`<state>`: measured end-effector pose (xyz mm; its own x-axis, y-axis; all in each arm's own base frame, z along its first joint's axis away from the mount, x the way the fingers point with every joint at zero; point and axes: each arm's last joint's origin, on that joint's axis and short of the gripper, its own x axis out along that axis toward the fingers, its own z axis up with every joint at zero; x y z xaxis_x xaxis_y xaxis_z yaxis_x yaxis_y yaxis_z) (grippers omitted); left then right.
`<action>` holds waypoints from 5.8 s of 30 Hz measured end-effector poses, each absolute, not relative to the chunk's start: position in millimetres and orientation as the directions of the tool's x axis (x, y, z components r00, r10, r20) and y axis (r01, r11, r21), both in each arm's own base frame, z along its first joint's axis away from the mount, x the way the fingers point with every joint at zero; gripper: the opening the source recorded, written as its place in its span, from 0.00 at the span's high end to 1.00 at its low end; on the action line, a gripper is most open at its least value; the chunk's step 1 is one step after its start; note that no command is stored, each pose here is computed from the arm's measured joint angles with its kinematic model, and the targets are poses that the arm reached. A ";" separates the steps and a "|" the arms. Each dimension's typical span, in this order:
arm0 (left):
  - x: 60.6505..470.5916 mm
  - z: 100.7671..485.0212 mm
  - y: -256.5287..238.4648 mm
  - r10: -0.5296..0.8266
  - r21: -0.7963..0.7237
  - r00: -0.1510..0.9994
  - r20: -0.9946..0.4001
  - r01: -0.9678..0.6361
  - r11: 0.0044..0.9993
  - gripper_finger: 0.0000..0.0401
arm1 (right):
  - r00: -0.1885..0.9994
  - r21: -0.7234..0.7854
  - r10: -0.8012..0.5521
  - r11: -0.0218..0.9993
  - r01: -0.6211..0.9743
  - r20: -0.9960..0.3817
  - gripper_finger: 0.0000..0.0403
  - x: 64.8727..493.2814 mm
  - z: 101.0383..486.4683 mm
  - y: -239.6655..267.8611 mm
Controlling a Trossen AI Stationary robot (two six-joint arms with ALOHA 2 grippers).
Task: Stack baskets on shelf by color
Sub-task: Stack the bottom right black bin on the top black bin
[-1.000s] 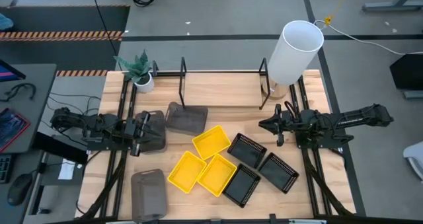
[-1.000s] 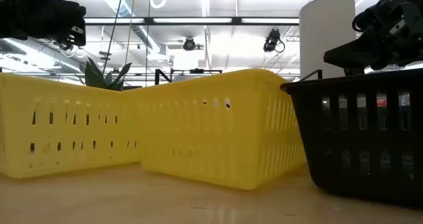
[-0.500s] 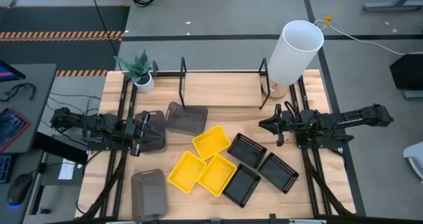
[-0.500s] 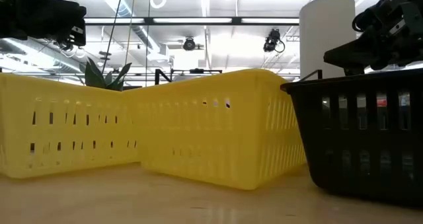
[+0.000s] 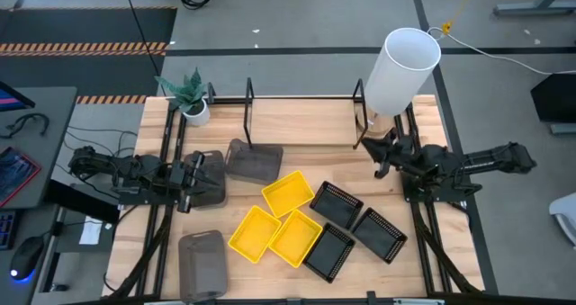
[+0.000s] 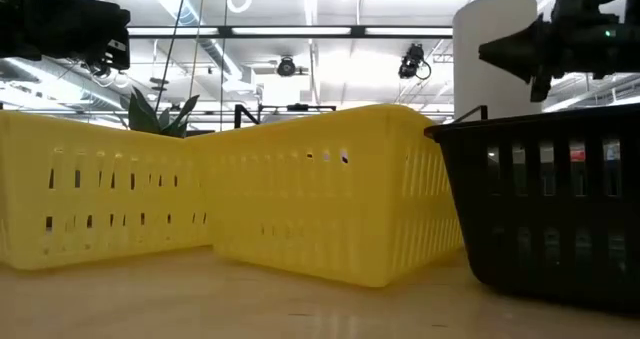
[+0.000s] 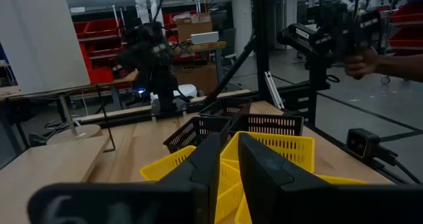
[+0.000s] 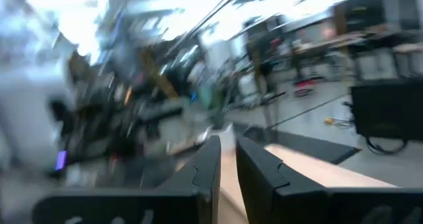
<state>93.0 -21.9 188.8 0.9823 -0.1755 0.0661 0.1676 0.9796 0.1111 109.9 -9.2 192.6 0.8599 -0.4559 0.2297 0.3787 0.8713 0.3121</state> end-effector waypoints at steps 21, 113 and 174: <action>93.0 188.9 -21.9 -0.175 0.111 0.982 0.066 0.168 0.980 0.84 | 0.964 0.408 -0.167 0.881 0.240 -0.207 0.88 138.2 199.1 1.2; 93.0 188.9 -21.9 -0.176 0.111 0.982 0.067 0.167 0.980 0.84 | -0.131 0.142 0.307 0.723 0.676 -0.943 0.51 185.3 167.6 67.0; 92.9 189.5 -21.9 -0.175 0.110 0.982 0.074 0.167 0.980 0.86 | 0.062 0.161 0.155 0.793 0.588 -0.986 0.97 227.0 275.7 49.9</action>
<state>92.9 -21.9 189.5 0.9818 -0.1752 0.0735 0.1666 0.9799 0.1101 227.0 49.9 275.7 0.0616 0.1546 -0.9861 0.5879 0.7927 0.1610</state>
